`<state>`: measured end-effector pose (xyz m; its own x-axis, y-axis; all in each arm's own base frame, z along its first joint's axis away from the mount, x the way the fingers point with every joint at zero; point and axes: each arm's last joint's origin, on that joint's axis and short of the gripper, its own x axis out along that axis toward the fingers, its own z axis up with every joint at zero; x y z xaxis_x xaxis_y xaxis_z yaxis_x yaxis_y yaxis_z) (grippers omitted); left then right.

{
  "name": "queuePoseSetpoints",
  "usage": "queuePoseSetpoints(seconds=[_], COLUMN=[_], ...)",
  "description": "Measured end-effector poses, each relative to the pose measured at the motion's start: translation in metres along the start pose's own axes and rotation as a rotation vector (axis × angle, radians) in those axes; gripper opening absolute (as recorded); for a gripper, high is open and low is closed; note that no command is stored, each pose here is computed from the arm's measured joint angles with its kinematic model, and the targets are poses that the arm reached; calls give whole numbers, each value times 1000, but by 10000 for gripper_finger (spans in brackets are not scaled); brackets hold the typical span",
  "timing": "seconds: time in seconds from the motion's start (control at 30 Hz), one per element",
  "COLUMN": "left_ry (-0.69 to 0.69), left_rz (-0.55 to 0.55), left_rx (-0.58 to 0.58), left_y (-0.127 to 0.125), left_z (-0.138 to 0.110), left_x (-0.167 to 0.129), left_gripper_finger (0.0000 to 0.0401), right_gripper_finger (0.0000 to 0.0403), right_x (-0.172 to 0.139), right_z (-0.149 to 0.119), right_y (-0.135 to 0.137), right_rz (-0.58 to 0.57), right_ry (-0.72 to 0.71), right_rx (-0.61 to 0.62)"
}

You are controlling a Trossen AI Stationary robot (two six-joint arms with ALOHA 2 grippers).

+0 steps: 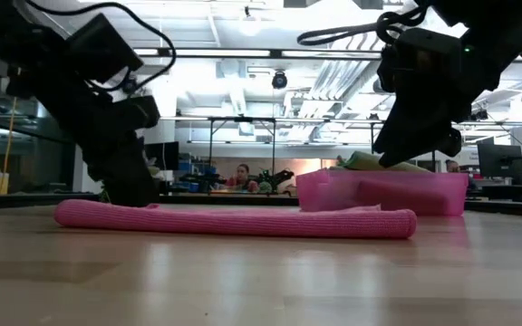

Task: Fold microfiber towels
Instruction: Fold the pink microfiber cloth

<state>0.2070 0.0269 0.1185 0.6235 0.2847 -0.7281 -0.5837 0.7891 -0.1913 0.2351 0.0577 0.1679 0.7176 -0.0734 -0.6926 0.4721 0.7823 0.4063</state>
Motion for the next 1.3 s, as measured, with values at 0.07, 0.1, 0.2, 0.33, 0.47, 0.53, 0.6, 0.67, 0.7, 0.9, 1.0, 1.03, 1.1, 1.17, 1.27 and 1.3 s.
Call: queuePoseSetpoints(seconds=[0.07, 0.1, 0.2, 0.33, 0.47, 0.53, 0.6, 0.67, 0.7, 0.9, 1.0, 1.03, 1.1, 1.17, 1.27, 1.3], left_ry=[1, -3, -10, 21, 32, 26, 20, 26, 32, 46, 30, 30, 37, 45, 50, 48], left_rz=[-5, -7, -29, -32, -3, 1, 1, 3, 0, -9, -15, -15, -12, -1, 4, 5], left_rx=[-8, -11, -13, 8, 7, -1, -6, -3, 0, -5, -8, -7, 11, 32, 50, 50], left_y=[1, 1, 1, 4, 8, 9, 10, 10, 10, 9, 8, 8, 9, 10, 10, 10], left_z=[0, 1, 3, 2, 1, 2, 3, 3, 2, 0, 1, 1, 0, -1, -1, -1], left_x=[3, 4, 5, 5, 6, 6, 6, 6, 7, 13, 14, 14, 14, 14, 14, 14], left_gripper_finger=[84, 89, 104, 118, 121, 120, 116, 110, 108, 102, 102, 102, 102, 101, 92, 86], right_gripper_finger=[147, 147, 147, 147, 147, 147, 147, 147, 147, 147, 147, 147, 147, 147, 147, 147], right_x=[0, 0, 0, 0, 0, 0, 0, 0, 0, 0, 0, 0, 0, 0, 0, 0], right_z=[1, 1, 1, 1, 1, 1, 1, 1, 1, 1, 1, 1, 1, 1, 1, 1], right_y=[-1, -1, -1, -1, -1, -1, -1, -1, -1, -1, -1, -1, -1, -1, -1, -1], right_rz=[-3, -4, -4, -4, -5, -9, -14, -14, -14, -14, -15, -15, -15, -15, -15, -15], right_ry=[-2, -2, -2, -2, -3, -8, -13, -13, -13, -12, -12, -12, -12, -12, -12, -12], right_rx=[3, 4, 4, 4, 4, 4, 4, 4, 4, 4, 4, 4, 4, 4, 4, 4])
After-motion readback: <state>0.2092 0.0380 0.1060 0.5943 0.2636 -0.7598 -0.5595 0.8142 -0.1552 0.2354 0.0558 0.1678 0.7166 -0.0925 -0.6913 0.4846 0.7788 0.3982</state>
